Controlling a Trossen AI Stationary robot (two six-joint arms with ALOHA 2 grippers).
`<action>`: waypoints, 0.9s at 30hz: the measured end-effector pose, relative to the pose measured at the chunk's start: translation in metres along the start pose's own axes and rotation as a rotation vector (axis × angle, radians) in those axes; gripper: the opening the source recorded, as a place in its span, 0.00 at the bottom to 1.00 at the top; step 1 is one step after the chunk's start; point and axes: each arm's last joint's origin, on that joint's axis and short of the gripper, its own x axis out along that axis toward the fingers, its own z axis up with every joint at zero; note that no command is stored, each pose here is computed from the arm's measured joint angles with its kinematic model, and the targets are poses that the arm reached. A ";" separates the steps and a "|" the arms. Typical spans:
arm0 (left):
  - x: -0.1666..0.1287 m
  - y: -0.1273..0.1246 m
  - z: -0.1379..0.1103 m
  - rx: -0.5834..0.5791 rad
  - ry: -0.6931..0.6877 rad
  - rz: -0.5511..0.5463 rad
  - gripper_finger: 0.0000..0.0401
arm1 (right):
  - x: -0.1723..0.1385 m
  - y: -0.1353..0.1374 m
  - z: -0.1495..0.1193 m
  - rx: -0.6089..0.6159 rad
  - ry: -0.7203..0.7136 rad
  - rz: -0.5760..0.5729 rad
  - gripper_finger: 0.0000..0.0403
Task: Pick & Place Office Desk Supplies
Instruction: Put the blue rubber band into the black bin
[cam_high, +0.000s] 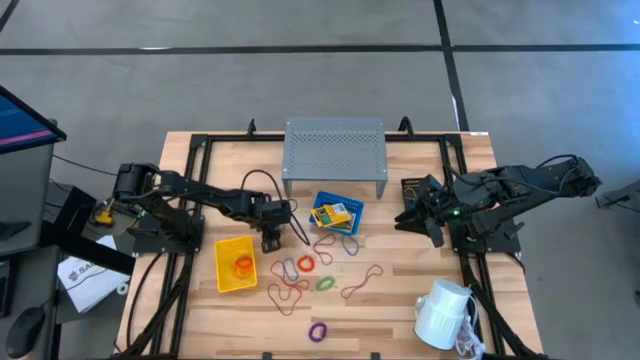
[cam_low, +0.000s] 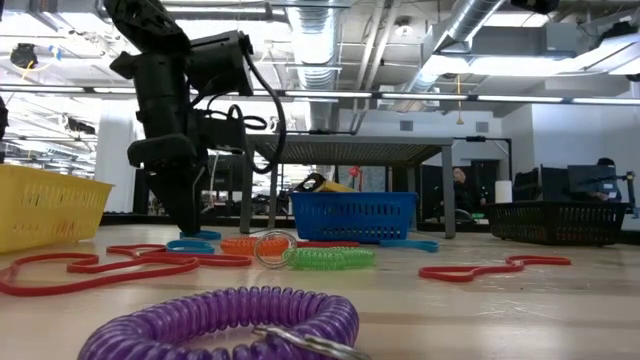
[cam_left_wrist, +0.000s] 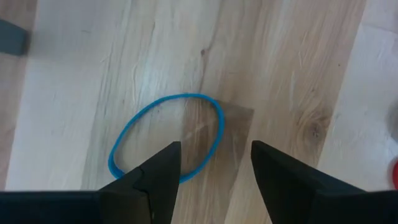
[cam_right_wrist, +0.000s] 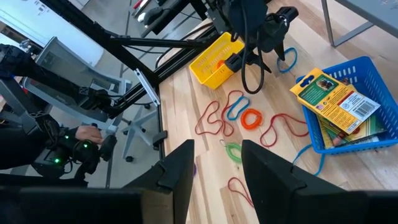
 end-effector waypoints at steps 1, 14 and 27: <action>0.001 0.000 0.000 -0.002 -0.002 0.000 0.48 | 0.000 0.000 0.000 0.000 0.000 0.000 0.33; 0.016 0.002 0.000 -0.013 0.046 -0.012 0.39 | 0.000 0.003 0.003 0.005 -0.032 0.031 0.33; 0.005 0.001 0.000 -0.023 0.009 -0.051 0.08 | 0.000 0.004 0.003 0.003 -0.033 0.039 0.33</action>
